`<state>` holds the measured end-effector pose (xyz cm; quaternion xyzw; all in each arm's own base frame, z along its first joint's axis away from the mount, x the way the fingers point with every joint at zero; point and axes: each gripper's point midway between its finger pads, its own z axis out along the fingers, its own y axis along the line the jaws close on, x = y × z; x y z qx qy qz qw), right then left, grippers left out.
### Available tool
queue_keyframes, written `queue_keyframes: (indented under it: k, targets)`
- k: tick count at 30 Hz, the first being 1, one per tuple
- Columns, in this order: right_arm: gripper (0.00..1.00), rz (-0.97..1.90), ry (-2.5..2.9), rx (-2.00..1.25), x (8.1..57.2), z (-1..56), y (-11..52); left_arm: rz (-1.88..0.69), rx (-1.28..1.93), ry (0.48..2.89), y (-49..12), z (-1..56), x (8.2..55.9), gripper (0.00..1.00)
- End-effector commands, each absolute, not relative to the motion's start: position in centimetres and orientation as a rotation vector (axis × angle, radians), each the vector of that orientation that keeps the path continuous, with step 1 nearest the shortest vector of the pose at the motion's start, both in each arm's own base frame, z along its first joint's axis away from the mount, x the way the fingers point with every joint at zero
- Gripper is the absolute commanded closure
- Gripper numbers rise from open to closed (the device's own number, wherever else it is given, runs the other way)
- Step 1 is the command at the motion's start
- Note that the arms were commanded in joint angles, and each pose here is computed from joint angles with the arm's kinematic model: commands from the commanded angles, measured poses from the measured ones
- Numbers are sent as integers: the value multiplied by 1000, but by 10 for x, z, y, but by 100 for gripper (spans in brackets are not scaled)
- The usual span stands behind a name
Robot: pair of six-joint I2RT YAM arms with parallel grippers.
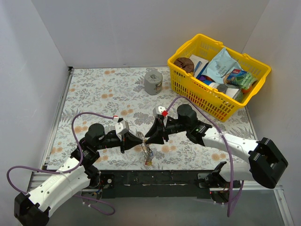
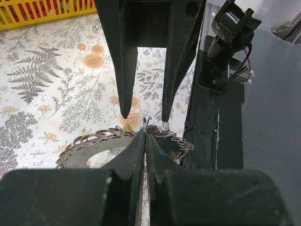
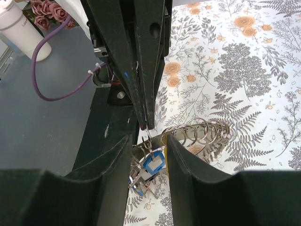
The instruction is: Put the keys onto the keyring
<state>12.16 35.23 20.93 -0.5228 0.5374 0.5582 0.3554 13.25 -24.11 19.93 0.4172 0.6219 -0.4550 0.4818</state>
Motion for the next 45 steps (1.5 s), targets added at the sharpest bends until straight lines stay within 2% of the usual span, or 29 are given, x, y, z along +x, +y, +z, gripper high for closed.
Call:
queue_keyframes:
  k: [1, 10, 14, 16, 17, 28, 31, 32, 34, 35, 39, 45]
  targets:
    - [58, 1456, 1321, -1362, 122, 222, 359, -1110, 1029, 1418, -244, 218, 131, 100]
    - [65, 1475, 1341, -1366, 122, 218, 361, -1114, 1032, 1425, -244, 216, 131, 100]
    - [80, 1494, 1342, -1380, 120, 217, 362, -1115, 1031, 1426, -245, 216, 131, 100]
    - [96, 1501, 1342, -1386, 121, 218, 364, -1115, 1031, 1425, -244, 217, 132, 100]
    - [99, 1504, 1353, -1387, 121, 217, 364, -1114, 1029, 1423, -244, 218, 132, 100]
    - [99, 1408, 1465, -1377, 134, 211, 363, -1102, 1022, 1440, -244, 216, 135, 100]
    - [99, 1371, 1537, -1376, 138, 207, 360, -1087, 1031, 1440, -244, 218, 136, 90]
    - [99, 1341, 1532, -1385, 140, 206, 360, -1081, 1036, 1432, -244, 223, 137, 82]
    - [99, 1312, 1535, -1392, 144, 208, 359, -1057, 1059, 1432, -244, 225, 138, 76]
    - [99, 1302, 1564, -1396, 143, 204, 356, -1044, 1063, 1428, -244, 229, 141, 69]
    - [99, 1283, 1594, -1439, 141, 202, 351, -1026, 1095, 1442, -246, 229, 145, 59]
    - [99, 1245, 1627, -1516, 136, 195, 341, -1041, 1148, 1447, -253, 226, 148, 56]
